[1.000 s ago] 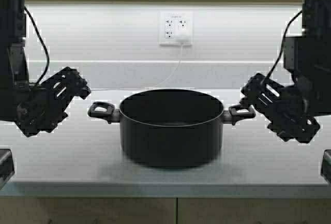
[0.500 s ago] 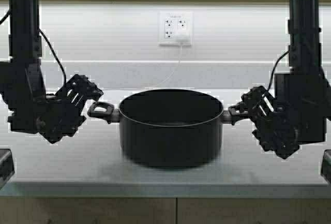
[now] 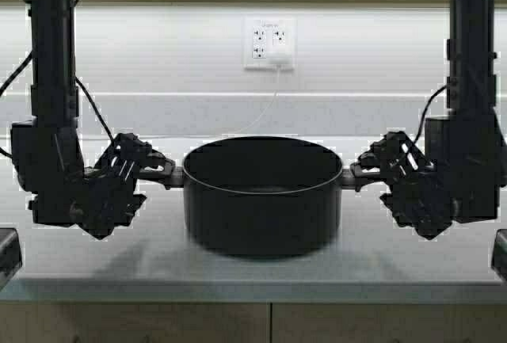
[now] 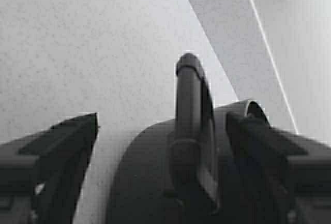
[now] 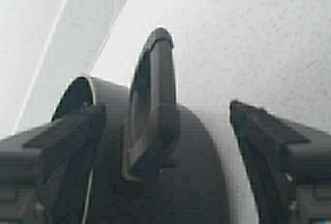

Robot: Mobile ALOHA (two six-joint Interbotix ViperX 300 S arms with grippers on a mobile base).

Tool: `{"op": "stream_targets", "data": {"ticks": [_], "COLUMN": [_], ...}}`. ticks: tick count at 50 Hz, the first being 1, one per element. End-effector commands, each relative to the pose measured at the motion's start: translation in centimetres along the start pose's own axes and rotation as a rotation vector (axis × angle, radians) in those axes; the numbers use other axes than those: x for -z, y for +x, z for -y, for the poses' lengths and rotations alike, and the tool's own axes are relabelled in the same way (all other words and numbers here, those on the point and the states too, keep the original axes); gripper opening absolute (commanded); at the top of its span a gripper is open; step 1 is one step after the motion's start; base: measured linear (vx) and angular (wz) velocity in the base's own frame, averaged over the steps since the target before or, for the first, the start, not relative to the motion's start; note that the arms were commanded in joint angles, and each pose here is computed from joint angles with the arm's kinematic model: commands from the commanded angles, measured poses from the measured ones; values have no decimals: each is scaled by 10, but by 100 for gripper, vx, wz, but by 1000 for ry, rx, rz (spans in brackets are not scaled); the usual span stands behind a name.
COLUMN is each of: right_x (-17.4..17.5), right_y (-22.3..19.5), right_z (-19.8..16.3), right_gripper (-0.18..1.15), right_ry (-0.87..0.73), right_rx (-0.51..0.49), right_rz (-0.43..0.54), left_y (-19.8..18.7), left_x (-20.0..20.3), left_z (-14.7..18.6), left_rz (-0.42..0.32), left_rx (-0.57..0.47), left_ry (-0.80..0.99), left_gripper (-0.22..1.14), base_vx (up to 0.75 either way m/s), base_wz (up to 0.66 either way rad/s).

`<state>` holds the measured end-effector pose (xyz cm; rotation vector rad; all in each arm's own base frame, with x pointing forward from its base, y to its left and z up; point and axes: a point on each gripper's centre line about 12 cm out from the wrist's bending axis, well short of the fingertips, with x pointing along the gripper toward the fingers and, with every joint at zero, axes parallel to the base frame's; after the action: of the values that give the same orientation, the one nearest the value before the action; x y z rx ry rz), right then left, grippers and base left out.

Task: Open the cabinet, put the pot inside, then close it

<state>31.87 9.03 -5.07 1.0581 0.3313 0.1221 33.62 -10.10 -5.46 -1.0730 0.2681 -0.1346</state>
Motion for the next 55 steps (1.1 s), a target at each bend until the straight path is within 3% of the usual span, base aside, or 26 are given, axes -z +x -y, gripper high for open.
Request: {"op": "stream_targets", "data": {"ticks": [1,5,10,18,21,29,41,55], "right_x": [-5,-3,1,4,3,3,-5,-18], "right_y": [8,10,14,15,14,14,1,-28], "right_z": [-6,-4,2,8,8,6,-13,-44], "right_gripper": [97,84,58,12,0,7,6,7], "right_ry": [17,29,37,63,65,60,59,58], "right_rx": [-51,-56,-54,-44,-43,-53,-107,-127], "right_rz": [-9,-16,-22,-27,-23,-23,-14,-21], "left_y": [4,6,11,13,14,11,0,-27], "left_x": [-3,-3,2,3,2,3,-6,-38], "left_z": [9,9,13,12,12,9,24,86], "left_rz": [13,11,-21,-28,-26,-32,-21,39], "left_rx": [33,36,67,64,55,36,52,156], "left_ry": [-3,-3,2,-6,-5,2,28,113], "left_gripper": [99,91,69,3,-12,6,1,1], "base_vx": [0,0,0,0,0,0,0,0], "base_wz": [0,0,0,0,0,0,0,0]}}
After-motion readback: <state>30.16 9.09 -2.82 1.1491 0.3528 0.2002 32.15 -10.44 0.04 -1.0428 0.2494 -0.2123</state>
